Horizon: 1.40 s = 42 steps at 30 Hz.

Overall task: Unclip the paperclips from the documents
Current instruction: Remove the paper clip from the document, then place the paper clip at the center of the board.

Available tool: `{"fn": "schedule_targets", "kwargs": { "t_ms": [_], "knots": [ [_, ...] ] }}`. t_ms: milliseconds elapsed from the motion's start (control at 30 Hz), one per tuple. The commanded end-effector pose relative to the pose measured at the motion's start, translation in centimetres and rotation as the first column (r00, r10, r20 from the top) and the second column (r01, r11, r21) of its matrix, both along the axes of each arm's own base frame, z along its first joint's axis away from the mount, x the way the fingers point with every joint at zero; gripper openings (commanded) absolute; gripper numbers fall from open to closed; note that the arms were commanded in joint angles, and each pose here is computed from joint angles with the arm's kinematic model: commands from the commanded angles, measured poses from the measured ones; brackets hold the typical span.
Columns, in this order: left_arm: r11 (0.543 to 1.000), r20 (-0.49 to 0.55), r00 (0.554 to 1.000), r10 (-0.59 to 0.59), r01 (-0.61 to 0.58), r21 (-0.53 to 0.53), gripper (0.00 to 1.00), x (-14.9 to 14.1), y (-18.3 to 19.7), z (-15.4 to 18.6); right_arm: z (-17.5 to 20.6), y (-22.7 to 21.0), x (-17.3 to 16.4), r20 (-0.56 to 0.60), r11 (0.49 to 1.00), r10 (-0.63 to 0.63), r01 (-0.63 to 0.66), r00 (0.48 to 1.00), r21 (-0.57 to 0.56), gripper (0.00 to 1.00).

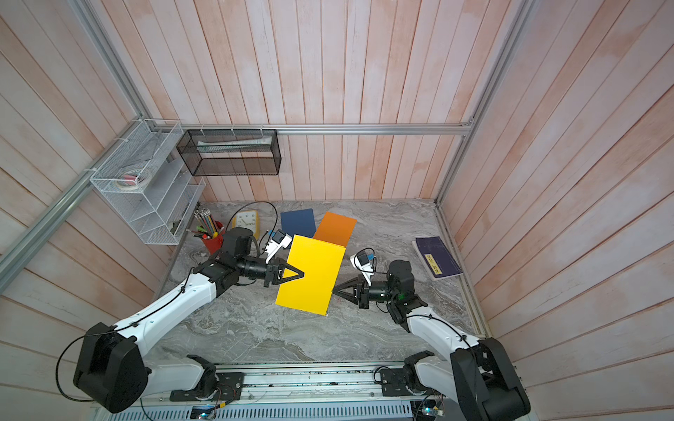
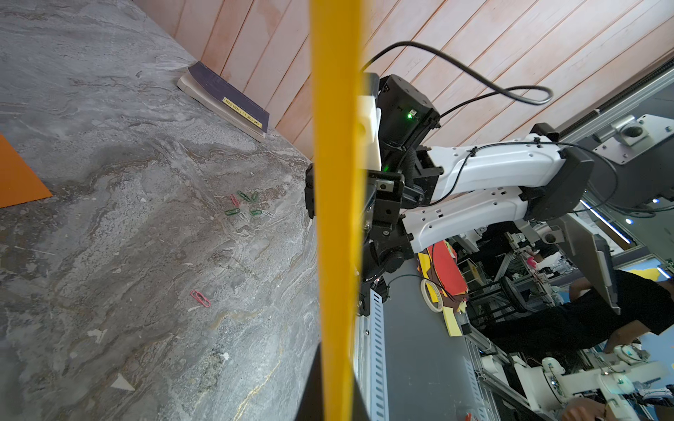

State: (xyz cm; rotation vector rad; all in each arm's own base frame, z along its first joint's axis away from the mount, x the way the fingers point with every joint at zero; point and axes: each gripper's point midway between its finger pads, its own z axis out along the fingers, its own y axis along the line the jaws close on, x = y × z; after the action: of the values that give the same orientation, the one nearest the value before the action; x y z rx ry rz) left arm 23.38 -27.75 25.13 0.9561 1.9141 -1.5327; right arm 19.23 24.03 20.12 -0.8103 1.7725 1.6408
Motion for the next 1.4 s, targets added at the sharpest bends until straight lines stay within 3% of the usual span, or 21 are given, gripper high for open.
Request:
{"fn": "schedule_targets", "kwargs": {
  "t_ms": [0, 133, 333, 567, 667, 800, 900, 1367],
  "knots": [
    [1.0, 0.034, 0.999, 0.014, -0.014, -0.002, 0.0, -0.1, 0.5, 0.4, 0.8, -0.1, 0.8, 0.04, 1.0, -0.025, 0.025, 0.999, -0.003, 0.09],
    [1.0, 0.031, 0.999, 0.03, -0.03, 0.005, 0.0, 0.1, 0.8, 0.1, -0.1, -0.7, 2.3, 0.017, 0.993, -0.108, 0.109, 0.994, -0.047, 0.08],
    [0.998, 0.025, 0.998, 0.064, -0.065, 0.021, 0.0, 0.4, 1.0, -0.5, -3.2, -3.9, 5.7, -0.079, 0.936, -0.331, 0.316, 0.94, -0.157, 0.07],
    [0.992, 0.006, 0.993, 0.116, -0.116, 0.052, 0.0, 1.0, 1.2, -1.8, -7.7, -9.1, 8.4, -0.16, 0.795, -0.583, 0.519, 0.797, -0.314, 0.07],
    [0.989, 0.001, 0.991, 0.134, -0.134, 0.064, 0.0, 1.3, 1.3, -2.2, -10.0, -11.5, 9.1, -0.181, 0.712, -0.679, 0.576, 0.712, -0.402, 0.07],
    [0.987, -0.007, 0.989, 0.145, -0.144, 0.072, 0.0, 1.4, 1.4, -2.8, -12.7, -13.8, 9.4, -0.205, 0.629, -0.755, 0.597, 0.623, -0.498, 0.07],
    [0.985, -0.011, 0.988, 0.154, -0.153, 0.08, 0.0, 1.5, 1.4, -3.1, -14.0, -14.6, 9.6, -0.201, 0.594, -0.778, 0.593, 0.595, -0.544, 0.07],
    [0.977, -0.027, 0.982, 0.186, -0.182, 0.11, 0.0, 1.7, 1.8, -4.4, -16.7, -15.8, 10.7, -0.202, 0.524, -0.82, 0.563, 0.535, -0.638, 0.1]
  ]
}}
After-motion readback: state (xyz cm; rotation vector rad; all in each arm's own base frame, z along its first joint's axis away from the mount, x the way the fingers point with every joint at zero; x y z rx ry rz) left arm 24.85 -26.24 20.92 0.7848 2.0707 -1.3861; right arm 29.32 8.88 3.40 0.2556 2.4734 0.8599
